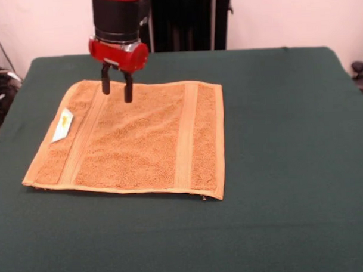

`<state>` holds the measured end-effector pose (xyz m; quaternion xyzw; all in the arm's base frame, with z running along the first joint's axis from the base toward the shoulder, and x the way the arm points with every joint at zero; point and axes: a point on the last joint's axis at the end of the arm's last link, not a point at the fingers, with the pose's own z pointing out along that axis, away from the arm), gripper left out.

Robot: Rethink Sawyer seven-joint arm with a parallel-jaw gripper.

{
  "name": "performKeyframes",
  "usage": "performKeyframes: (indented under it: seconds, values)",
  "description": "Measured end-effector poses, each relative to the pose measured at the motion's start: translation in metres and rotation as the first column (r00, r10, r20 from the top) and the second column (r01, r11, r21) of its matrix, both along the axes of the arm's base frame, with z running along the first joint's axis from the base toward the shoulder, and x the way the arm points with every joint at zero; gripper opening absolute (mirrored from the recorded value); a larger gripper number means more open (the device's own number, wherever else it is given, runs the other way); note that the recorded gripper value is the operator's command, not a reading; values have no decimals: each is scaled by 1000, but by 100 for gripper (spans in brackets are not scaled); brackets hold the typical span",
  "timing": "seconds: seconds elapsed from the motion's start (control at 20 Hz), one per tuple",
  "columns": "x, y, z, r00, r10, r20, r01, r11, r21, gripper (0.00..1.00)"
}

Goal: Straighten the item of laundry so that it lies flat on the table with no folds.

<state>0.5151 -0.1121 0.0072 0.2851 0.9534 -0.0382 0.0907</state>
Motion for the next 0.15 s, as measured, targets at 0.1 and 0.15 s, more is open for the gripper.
performKeyframes:
  seconds: [0.1,0.15]
  values:
    - [1,3,1,1000,23,4,-23,1000,-7,100]
    - [3,5,2,999,38,9,-38,999,-11,100]
